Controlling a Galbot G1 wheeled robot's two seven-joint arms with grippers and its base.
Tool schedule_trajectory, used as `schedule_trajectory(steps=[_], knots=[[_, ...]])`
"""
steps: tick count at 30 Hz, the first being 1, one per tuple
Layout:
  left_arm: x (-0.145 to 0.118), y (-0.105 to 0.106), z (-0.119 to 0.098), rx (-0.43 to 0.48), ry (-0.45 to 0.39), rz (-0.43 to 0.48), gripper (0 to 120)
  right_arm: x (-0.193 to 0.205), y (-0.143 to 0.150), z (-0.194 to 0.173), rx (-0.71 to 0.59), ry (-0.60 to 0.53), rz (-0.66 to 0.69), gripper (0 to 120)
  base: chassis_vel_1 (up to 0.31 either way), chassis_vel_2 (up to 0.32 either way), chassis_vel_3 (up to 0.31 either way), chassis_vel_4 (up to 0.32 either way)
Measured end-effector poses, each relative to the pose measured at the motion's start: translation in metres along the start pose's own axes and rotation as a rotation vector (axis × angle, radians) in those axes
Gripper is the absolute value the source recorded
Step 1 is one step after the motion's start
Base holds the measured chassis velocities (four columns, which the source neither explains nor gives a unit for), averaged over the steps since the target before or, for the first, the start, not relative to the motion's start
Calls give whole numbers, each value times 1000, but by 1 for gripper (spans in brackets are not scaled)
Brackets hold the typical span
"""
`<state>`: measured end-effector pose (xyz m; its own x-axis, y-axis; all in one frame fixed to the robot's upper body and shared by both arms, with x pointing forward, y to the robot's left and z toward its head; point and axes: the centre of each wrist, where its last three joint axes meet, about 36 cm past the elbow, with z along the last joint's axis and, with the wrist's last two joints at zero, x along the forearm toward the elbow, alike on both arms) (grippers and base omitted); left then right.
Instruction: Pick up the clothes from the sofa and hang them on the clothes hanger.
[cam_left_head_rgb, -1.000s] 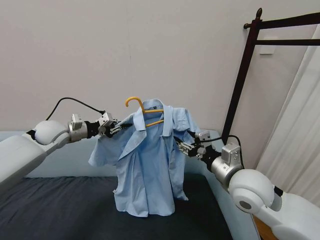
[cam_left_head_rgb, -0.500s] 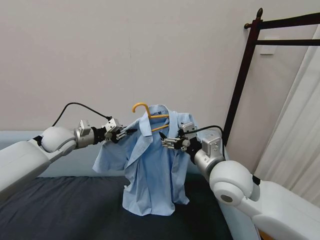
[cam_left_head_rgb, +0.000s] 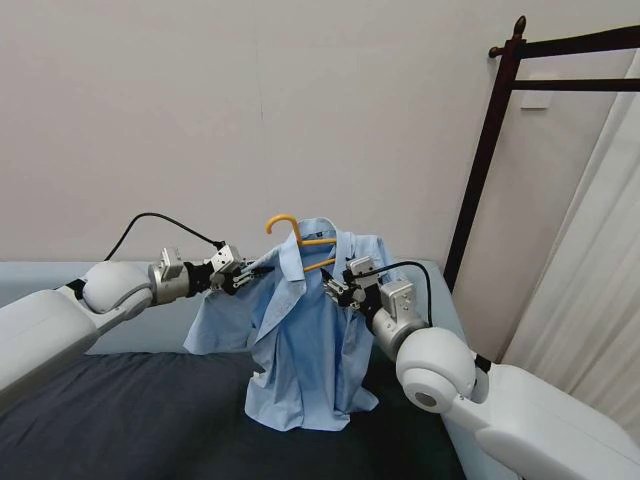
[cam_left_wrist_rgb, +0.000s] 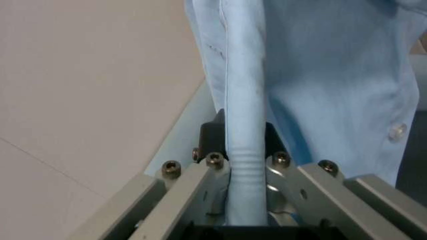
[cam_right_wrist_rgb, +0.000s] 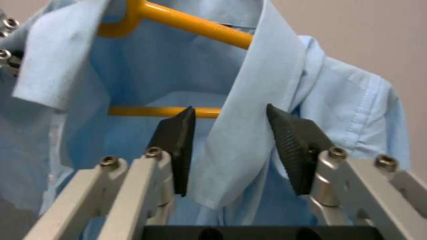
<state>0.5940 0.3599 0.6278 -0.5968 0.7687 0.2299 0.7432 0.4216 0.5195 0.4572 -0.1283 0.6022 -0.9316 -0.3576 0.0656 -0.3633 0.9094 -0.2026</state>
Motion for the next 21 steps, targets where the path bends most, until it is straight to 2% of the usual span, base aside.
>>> schedule_trajectory(steps=[2,6,8,11,21], knots=[[2,0,0,0,-1,-1,1,-1,0,1,9,3,9,34,0,0,0,0],[7,-4,1,4,-4,1,1,-6,2,3,25,24,51,16,0,0,0,0],[8,-6,1,5,-5,2,1,-7,3,3,24,27,57,13,0,0,0,0],[9,-10,1,7,-11,6,1,-7,5,3,18,31,71,0,0,0,0,0],[21,-10,3,2,-1,-5,1,-2,0,7,15,31,87,0,0,0,0,0]])
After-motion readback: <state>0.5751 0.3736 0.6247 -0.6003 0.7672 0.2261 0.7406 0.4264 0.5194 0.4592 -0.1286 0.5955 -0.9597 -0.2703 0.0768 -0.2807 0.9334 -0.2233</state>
